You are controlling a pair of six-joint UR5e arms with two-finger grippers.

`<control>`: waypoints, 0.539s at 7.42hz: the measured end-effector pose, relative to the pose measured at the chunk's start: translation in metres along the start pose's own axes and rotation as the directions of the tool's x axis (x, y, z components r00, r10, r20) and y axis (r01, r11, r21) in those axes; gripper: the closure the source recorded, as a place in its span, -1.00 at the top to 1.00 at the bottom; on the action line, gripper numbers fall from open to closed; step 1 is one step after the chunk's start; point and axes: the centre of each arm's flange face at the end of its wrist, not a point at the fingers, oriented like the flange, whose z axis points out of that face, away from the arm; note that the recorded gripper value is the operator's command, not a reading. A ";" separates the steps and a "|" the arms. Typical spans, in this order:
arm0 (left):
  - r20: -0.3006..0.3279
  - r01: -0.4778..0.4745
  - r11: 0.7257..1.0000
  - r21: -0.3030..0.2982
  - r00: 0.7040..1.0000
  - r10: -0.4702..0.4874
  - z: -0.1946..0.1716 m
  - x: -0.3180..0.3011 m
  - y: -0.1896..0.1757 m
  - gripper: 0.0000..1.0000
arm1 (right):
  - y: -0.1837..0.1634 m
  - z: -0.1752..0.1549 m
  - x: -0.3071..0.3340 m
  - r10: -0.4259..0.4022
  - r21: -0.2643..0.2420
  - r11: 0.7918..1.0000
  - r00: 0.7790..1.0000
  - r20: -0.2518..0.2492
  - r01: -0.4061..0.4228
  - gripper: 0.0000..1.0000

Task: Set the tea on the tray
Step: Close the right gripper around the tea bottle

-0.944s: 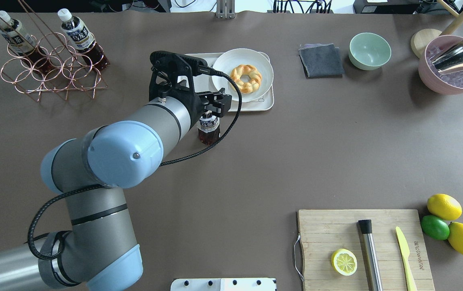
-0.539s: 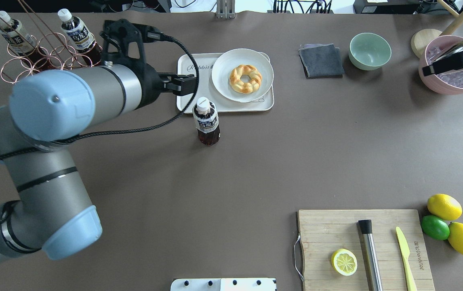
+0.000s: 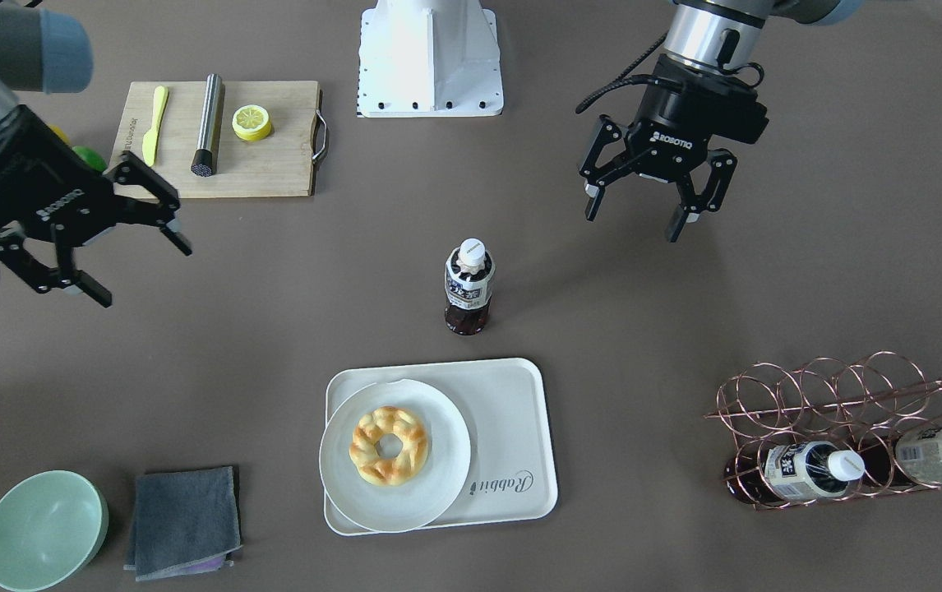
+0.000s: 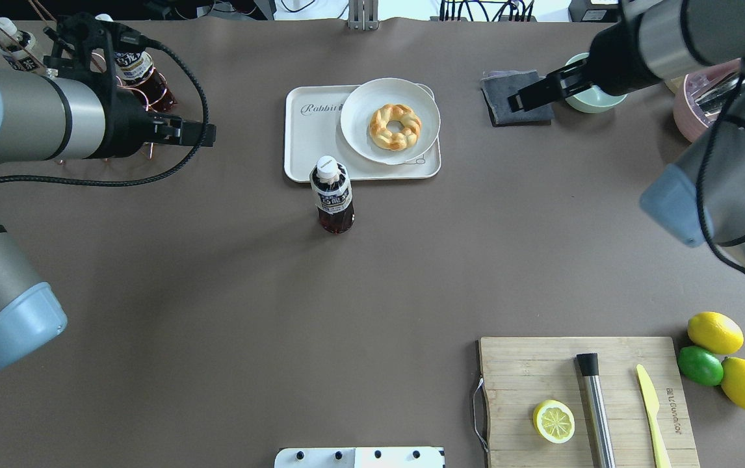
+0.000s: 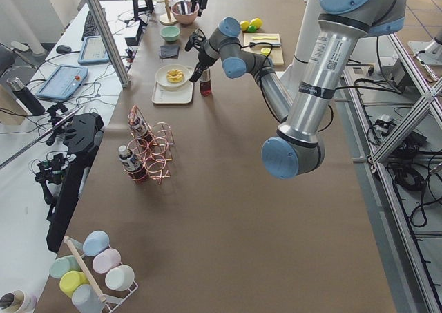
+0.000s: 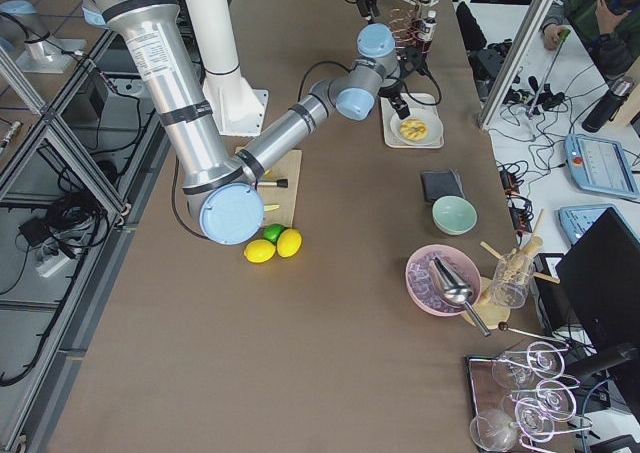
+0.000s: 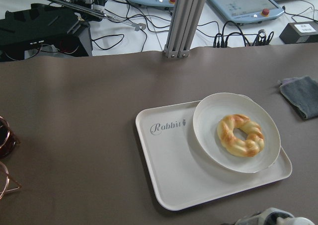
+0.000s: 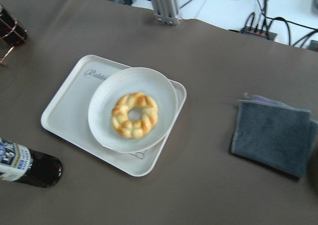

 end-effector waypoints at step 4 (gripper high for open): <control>0.102 -0.116 0.983 -0.140 0.986 0.131 0.013 -0.108 0.054 1.00 | 0.015 0.050 -0.171 -0.039 0.165 0.986 0.999 0.008 0.037 0.99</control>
